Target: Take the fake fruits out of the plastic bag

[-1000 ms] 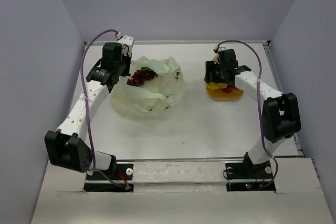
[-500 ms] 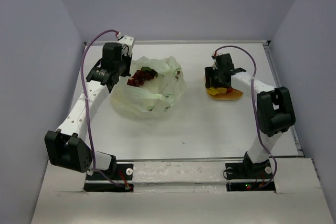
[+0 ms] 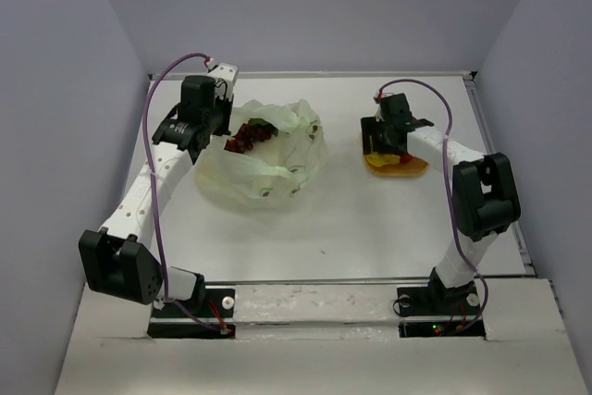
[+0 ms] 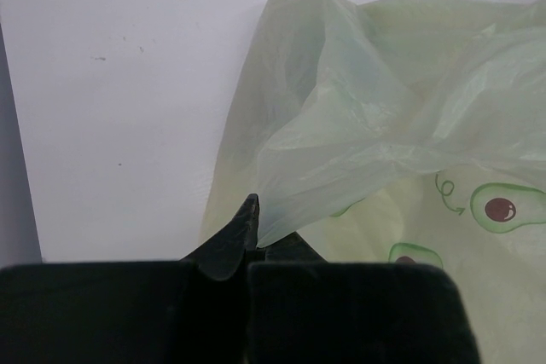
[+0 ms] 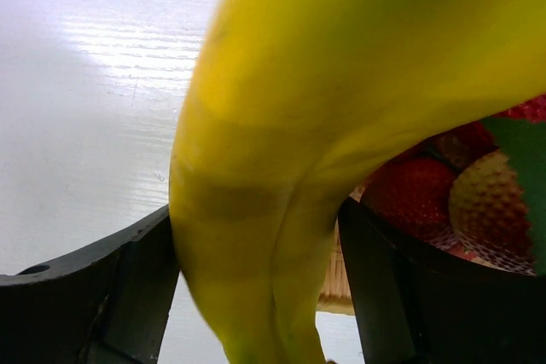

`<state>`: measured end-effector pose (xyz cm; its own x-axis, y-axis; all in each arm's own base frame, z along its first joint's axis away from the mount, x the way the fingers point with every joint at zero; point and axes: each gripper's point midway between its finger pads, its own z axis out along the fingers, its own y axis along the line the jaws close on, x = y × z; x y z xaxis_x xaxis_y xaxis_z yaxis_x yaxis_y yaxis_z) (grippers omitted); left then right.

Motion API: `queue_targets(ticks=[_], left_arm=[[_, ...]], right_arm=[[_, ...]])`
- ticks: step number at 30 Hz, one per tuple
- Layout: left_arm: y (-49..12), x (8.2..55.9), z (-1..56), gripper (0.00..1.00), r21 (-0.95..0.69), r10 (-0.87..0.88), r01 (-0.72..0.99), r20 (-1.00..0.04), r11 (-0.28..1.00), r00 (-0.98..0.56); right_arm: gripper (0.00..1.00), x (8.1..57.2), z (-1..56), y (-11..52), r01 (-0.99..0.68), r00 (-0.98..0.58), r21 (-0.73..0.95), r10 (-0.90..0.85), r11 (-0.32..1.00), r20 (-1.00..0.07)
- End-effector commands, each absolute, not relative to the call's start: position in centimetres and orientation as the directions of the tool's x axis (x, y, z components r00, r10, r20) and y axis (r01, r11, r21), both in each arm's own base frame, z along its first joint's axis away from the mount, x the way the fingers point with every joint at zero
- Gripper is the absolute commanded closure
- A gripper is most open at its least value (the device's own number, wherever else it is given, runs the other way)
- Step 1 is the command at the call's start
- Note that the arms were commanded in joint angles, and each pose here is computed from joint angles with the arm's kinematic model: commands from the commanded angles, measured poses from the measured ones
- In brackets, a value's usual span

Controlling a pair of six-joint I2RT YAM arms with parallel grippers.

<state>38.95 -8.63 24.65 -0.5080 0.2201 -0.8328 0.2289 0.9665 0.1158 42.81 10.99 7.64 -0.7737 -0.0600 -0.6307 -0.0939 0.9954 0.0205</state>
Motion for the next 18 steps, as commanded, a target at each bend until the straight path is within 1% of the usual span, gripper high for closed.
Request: queue_targets(ticks=[1, 5, 11, 15, 18], left_arm=[[-8.8, 38.7, 26.2, 1.0, 0.102, 0.204, 0.236, -0.861, 0.966, -0.466], [-8.8, 38.7, 26.3, 1.0, 0.101, 0.204, 0.239, -0.862, 0.966, -0.463], [-8.9, 38.4, 26.2, 1.0, 0.098, 0.206, 0.246, -0.861, 0.964, -0.465], [-8.9, 38.4, 26.0, 1.0, 0.096, 0.206, 0.247, -0.86, 0.964, -0.467], [-9.0, 38.5, 26.2, 1.0, 0.093, 0.203, 0.249, -0.862, 0.964, -0.464]], right_arm=[[0.22, 44.5, 11.5, 10.8, -0.087, -0.706, 0.015, -0.051, 0.996, -0.707], [0.17, 44.5, 11.6, 10.6, -0.077, -0.705, 0.005, -0.051, 0.997, -0.707], [0.17, 44.4, 12.6, 10.7, -0.087, -0.705, 0.006, -0.057, 0.996, -0.707], [0.17, 44.8, 15.7, 11.5, -0.103, -0.668, 0.023, -0.052, 0.994, -0.743], [0.17, 44.2, 18.7, 13.8, -0.163, -0.628, 0.035, -0.076, 0.986, -0.774]])
